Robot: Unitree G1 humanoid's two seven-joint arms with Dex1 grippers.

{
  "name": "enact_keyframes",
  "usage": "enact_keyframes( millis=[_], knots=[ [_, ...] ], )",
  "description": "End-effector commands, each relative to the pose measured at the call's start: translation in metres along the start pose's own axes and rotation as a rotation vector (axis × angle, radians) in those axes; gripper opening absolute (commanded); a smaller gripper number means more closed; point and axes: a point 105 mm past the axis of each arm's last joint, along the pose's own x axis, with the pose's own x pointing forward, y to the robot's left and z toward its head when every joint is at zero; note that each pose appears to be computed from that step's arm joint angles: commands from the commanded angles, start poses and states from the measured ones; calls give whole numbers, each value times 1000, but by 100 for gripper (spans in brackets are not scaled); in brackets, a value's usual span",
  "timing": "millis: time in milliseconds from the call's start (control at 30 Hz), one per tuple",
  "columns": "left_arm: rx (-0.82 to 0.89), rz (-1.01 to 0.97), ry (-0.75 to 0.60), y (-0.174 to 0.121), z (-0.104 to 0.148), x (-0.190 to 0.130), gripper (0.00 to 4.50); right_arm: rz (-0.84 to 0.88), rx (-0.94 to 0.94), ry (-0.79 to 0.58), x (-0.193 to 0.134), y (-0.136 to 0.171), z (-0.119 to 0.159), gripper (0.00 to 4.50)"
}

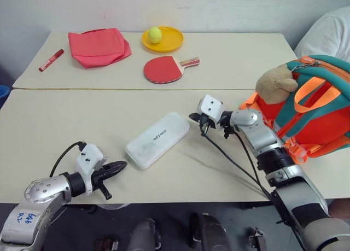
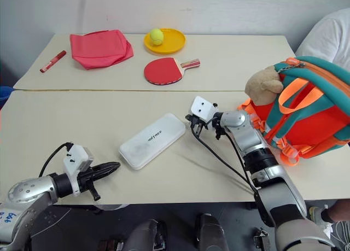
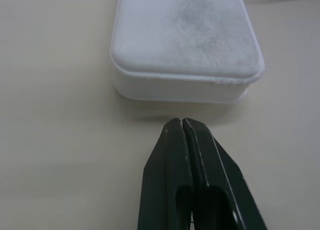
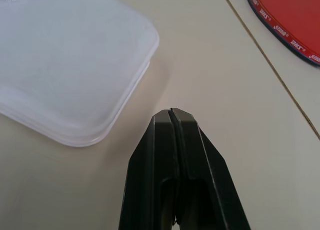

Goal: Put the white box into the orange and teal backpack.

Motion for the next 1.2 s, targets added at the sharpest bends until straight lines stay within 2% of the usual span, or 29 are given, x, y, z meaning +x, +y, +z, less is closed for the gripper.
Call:
enact_keyframes(
  millis=[33,233,467,900,1067,1133,1200],
  knots=[
    [6,-17,-23,-1,5,8,5,60,23,-33,8,8,4,0],
    [6,-28,-41,1,10,17,5,103,58,-61,2,16,3,0],
    [19,-80,-81,-7,16,25,5,194,82,-72,-31,44,2,0],
    [25,-198,-60,-24,13,44,5,193,215,86,-96,100,-19,0],
    [-83,-149,-4,-12,5,43,5,175,258,160,-109,112,-35,0],
    [-220,-113,25,-1,0,38,43,140,261,173,-114,108,-38,0],
    [-480,-202,153,1,-10,25,89,111,234,211,-121,101,-46,0]
  ],
)
